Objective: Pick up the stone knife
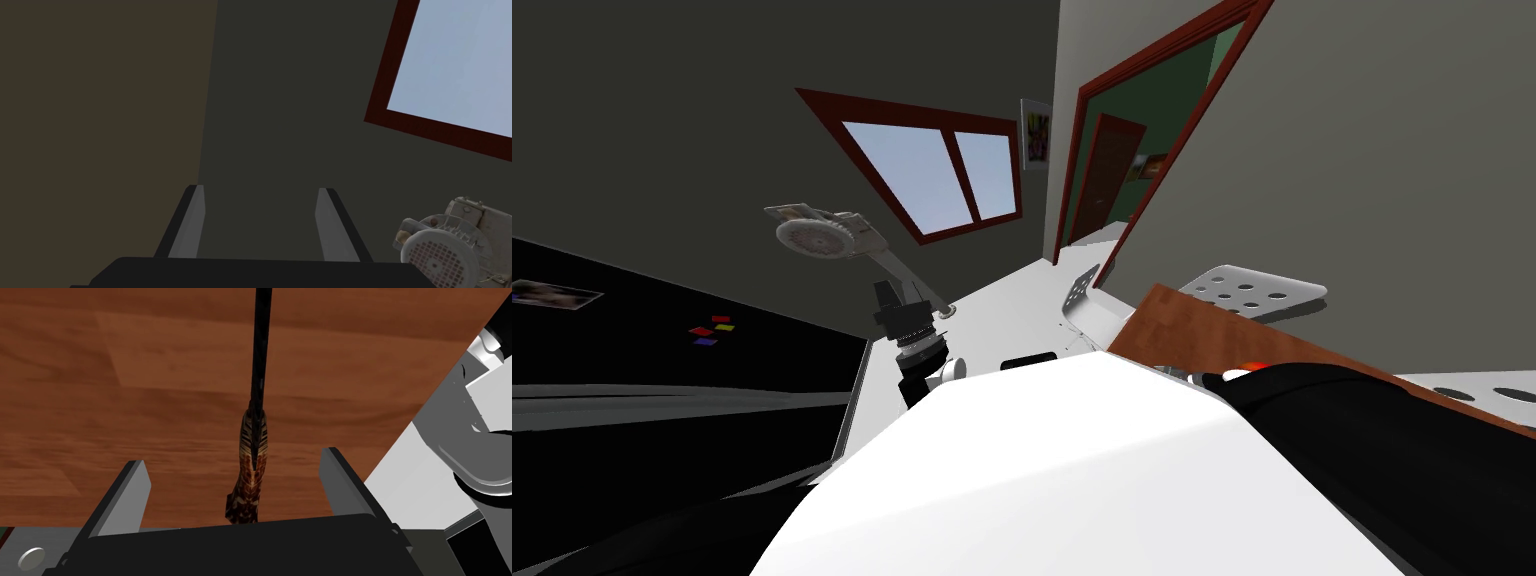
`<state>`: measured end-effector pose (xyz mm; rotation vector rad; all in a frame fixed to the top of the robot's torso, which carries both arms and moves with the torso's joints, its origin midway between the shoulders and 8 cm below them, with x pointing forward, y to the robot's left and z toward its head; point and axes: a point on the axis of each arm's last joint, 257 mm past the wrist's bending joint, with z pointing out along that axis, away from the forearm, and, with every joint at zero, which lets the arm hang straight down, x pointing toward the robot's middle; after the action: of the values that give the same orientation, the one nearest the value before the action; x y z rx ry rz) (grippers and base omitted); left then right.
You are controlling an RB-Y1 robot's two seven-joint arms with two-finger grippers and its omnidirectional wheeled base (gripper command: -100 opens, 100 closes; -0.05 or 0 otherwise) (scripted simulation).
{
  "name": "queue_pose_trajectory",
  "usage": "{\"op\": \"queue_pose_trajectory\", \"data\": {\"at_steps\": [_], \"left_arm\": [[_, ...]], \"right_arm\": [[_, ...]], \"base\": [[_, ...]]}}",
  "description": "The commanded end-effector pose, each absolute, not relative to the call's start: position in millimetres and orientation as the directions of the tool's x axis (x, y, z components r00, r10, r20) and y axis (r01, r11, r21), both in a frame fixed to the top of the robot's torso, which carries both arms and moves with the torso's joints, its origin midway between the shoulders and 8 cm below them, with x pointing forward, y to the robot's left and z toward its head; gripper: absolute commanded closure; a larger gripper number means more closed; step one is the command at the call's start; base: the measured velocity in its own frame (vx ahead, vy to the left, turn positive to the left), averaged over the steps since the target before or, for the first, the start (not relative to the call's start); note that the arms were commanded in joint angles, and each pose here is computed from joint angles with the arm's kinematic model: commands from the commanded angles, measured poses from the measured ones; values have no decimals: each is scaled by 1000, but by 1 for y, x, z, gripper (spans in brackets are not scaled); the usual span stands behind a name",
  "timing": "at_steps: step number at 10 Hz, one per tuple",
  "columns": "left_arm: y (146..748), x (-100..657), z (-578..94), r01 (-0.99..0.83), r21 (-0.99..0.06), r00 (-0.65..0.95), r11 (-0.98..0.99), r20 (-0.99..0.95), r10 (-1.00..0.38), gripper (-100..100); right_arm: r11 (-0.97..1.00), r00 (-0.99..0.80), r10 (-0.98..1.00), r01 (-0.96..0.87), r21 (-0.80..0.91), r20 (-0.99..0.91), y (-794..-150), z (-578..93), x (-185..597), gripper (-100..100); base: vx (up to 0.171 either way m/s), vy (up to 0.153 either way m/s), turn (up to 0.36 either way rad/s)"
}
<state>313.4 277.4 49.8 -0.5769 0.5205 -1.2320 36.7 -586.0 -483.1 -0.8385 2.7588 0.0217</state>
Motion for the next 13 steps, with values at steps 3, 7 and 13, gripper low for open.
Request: {"op": "queue_pose_trajectory", "data": {"at_steps": [3,7,13], "left_arm": [[277,313,50,715,-661,253,227,-58,-966,0],[277,313,50,715,-661,253,227,-58,-966,0],[277,313,50,715,-661,253,227,-58,-966,0]], "right_arm": [[824,-794,-560,-564,-59,-236,-586,-486,45,-100],[824,-794,-558,-564,-51,-243,-583,-490,67,-100],[819,-793,-566,-573,-43,-223,-583,-494,72,100]], "base": [[-8,0,-47],[-13,0,-68],[-6,0,-22]]}}
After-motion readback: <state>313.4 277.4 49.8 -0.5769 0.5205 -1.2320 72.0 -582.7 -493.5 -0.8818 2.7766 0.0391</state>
